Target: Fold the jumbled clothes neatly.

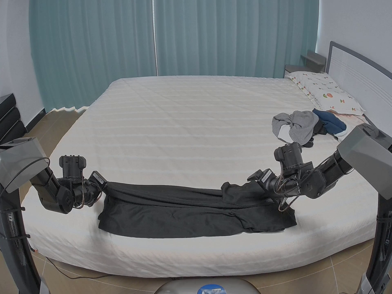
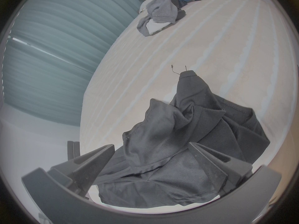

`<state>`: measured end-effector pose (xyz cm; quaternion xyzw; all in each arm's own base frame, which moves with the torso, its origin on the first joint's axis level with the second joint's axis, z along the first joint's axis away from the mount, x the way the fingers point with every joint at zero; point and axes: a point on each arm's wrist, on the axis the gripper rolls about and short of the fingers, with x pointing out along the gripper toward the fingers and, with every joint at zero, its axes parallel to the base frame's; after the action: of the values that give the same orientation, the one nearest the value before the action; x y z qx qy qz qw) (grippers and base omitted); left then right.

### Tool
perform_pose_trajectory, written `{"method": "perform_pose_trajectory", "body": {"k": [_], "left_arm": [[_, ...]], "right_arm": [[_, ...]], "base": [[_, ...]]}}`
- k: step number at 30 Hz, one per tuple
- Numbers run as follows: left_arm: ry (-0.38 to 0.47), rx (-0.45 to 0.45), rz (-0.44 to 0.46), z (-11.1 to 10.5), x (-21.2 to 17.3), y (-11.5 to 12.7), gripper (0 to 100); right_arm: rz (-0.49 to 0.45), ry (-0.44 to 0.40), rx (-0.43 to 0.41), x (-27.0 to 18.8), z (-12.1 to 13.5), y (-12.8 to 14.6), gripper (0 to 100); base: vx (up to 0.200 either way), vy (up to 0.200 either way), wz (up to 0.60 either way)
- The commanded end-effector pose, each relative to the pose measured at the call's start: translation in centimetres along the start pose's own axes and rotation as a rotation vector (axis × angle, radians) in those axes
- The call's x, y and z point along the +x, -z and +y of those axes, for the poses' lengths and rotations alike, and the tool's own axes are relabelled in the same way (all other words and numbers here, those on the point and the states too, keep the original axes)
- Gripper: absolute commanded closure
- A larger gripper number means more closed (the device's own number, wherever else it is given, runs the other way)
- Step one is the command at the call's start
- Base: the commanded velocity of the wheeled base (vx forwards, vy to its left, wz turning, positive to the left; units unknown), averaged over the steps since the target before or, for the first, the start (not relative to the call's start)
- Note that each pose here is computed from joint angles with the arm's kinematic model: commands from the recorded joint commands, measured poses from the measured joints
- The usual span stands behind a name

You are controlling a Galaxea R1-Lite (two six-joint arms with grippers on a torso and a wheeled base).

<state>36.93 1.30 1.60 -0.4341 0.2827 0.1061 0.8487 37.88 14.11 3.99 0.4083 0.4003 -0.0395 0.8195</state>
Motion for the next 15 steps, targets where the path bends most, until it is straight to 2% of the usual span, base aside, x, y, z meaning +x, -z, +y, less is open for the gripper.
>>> {"method": "perform_pose_trajectory", "body": {"k": [1, 9, 15], "left_arm": [[0.015, -0.005, -0.013, 0.0, -0.3, 0.0, 100], [0.012, -0.005, -0.010, 0.1, -0.1, 0.1, 100], [0.012, -0.005, -0.010, 0.2, -0.1, 0.1, 100]], "right_arm": [[-0.002, -0.004, 0.049, 0.9, 0.7, -0.4, 0], [-0.004, 0.052, 0.053, 3.4, 0.3, -0.2, 0], [-0.005, 0.055, 0.057, 4.1, 0.4, -0.4, 0]], "base": [[0.000, 0.000, 0.00], [0.000, 0.000, 0.00], [0.000, 0.000, 0.00]]}}
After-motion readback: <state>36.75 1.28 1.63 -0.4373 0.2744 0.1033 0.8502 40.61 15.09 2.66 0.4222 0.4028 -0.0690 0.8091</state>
